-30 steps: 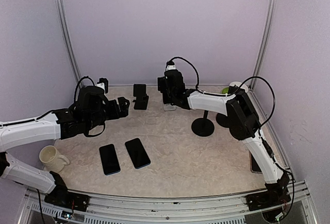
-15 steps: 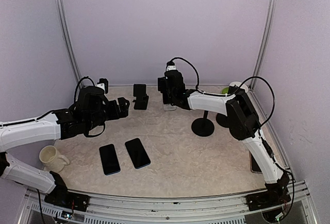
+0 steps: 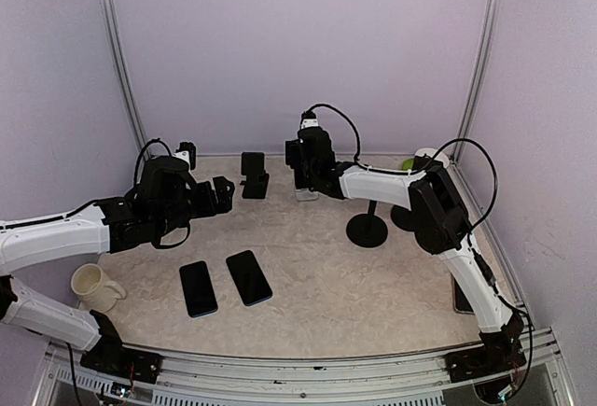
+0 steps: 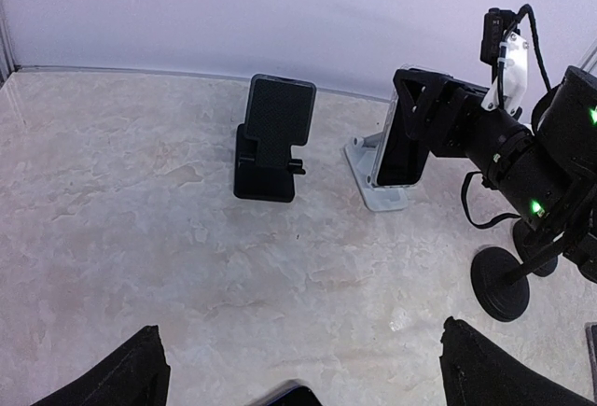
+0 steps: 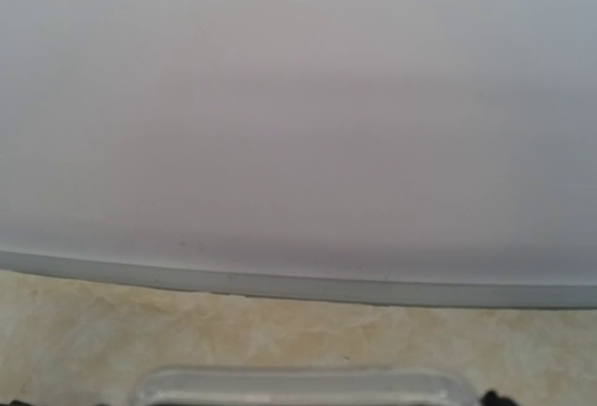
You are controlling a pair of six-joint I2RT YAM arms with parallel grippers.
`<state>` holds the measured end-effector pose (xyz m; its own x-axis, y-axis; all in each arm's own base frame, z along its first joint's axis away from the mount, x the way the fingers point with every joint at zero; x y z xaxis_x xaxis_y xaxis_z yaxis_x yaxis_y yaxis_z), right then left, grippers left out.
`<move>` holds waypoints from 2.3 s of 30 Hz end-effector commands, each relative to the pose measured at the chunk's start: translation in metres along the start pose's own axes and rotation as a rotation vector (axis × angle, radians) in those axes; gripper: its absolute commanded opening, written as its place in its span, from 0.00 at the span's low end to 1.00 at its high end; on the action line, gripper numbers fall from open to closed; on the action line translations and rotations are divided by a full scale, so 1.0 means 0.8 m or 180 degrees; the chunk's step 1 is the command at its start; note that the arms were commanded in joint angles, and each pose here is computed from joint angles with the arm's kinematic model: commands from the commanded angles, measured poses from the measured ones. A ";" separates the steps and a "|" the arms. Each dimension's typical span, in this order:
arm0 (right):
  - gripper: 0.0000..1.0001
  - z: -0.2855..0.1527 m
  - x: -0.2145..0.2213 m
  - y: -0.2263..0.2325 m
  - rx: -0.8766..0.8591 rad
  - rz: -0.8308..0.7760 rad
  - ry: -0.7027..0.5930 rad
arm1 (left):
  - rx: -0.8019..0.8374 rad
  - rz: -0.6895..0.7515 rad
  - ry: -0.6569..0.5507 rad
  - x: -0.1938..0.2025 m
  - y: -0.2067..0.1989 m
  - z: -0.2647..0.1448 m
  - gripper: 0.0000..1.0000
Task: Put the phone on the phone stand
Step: Place the phone on the phone stand, then move the phone to the center of the board.
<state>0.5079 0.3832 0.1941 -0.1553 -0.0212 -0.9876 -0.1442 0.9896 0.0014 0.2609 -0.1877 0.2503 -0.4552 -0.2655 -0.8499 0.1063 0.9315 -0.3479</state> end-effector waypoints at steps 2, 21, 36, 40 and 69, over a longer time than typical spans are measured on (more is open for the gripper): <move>0.74 0.004 -0.004 -0.001 -0.0014 0.0086 -0.0115 | -0.0010 0.0012 -0.0035 0.001 0.001 -0.004 0.99; 0.95 0.003 -0.013 0.002 -0.0091 0.0097 -0.0130 | -0.0016 0.0006 -0.0033 0.003 0.003 -0.005 0.99; 1.00 -0.024 -0.055 0.000 -0.0153 0.0100 -0.0163 | -0.0005 -0.0002 -0.0032 0.004 0.003 -0.004 0.99; 1.00 -0.038 -0.072 0.003 -0.0146 0.0048 -0.0177 | -0.0007 -0.0007 -0.0033 0.004 0.004 -0.005 0.99; 1.00 -0.198 -0.163 -0.082 -0.0119 -0.0085 0.0222 | 0.0187 -0.0046 -0.0006 0.004 -0.009 0.003 0.99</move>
<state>0.3998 0.3274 0.3396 -0.1800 -0.0890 -0.9796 -0.2145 0.9755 -0.0492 0.2600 -0.1894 0.2458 -0.4598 -0.2698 -0.8460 0.1239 0.9239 -0.3620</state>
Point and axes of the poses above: each gripper's point midway between its finger pads, its own z axis out along the fingers, its own y axis along the line the jaws close on, x = y × z, the point moved 8 cm from there along -z, back along the fingers, and after that the axes turned 4 degrees about -z, right-handed, at the moved point
